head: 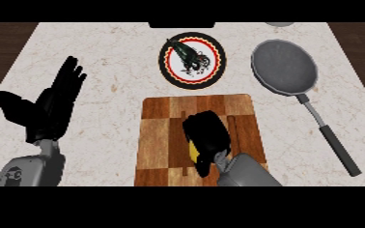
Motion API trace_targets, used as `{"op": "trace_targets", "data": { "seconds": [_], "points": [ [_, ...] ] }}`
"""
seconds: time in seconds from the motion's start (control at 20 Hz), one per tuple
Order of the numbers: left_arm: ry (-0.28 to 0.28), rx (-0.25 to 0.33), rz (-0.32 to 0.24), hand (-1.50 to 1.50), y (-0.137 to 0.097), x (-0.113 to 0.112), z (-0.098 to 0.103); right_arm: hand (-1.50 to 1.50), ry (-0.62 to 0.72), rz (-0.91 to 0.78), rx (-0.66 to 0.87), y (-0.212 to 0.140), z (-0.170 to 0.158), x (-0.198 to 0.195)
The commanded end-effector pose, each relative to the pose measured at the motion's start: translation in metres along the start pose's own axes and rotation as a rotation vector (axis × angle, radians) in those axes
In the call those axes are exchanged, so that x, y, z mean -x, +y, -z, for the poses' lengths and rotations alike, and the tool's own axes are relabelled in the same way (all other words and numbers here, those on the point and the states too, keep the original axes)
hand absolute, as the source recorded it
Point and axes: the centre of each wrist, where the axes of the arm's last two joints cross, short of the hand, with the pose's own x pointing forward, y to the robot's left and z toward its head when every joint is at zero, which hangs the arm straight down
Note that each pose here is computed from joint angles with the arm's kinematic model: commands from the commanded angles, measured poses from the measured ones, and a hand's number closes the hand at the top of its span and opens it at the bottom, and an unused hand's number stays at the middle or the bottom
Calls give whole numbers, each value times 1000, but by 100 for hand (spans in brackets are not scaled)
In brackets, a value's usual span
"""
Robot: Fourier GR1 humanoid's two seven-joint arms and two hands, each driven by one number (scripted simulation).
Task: Pick the lemon from the cutting board and place it in the pan
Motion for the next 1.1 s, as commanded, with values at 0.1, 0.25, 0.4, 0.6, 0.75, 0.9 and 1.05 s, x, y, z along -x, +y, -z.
{"op": "trace_targets", "data": {
  "seconds": [0.1,0.25,0.4,0.6,0.75,0.9,1.05],
  "points": [
    [0,-10,-11,0,3,3,2,150,66,-44,277,-49,-27,15],
    [5,-13,-13,0,16,1,-6,150,68,-99,442,-77,-41,21],
    [3,-15,-1,0,-3,0,4,150,61,-97,555,-112,-68,16],
    [7,-2,-11,0,2,8,-4,150,110,-63,582,-139,-93,11],
    [2,12,-20,0,1,14,0,150,141,-24,581,-164,-93,28],
    [17,-6,-5,0,12,7,7,150,188,28,621,-171,-86,54],
    [-3,15,11,0,4,-3,2,150,258,50,670,-172,-61,80]
  ]
}}
